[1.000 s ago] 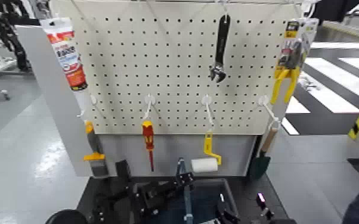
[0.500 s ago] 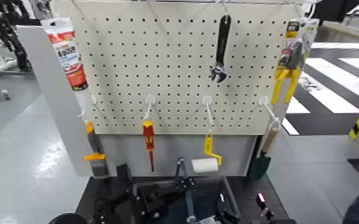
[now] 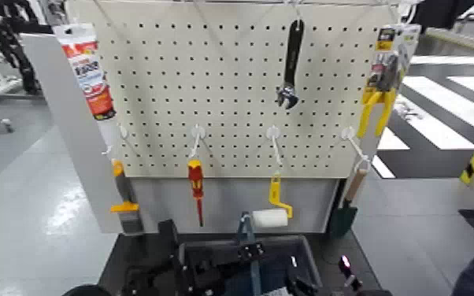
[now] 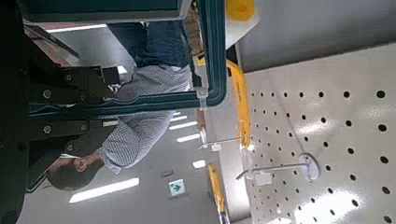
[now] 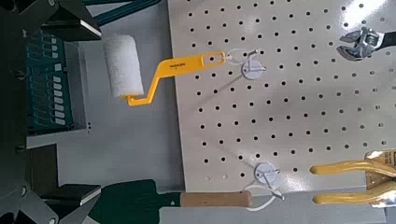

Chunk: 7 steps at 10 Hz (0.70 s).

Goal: Grasp the handle of the crate.

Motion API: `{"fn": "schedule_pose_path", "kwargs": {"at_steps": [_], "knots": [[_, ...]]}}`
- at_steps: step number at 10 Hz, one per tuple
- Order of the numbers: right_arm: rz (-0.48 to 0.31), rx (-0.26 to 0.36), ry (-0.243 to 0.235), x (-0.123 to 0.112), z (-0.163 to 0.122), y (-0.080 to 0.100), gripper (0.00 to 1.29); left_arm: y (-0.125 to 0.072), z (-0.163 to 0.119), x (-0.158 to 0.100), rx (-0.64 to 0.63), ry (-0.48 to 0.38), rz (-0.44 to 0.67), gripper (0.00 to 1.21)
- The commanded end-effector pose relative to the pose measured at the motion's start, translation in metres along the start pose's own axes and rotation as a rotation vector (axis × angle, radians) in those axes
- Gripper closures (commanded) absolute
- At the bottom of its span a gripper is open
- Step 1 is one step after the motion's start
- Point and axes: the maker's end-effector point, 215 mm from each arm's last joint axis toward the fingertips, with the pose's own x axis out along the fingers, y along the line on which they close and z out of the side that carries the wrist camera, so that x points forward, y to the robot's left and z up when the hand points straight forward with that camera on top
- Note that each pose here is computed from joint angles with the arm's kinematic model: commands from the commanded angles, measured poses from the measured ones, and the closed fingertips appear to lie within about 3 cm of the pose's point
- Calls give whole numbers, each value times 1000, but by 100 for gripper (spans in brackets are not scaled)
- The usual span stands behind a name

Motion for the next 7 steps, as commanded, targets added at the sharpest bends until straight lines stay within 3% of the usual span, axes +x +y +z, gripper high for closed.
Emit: {"fn": "schedule_pose_path", "kwargs": {"at_steps": [1,7], "knots": [[-2,1,0,0,0,-1,15,-26,-6,-4,7,0,-18,118],[-3,3,0,0,0,0,15,-44,-29,-1,-89,17,-61,118]]}}
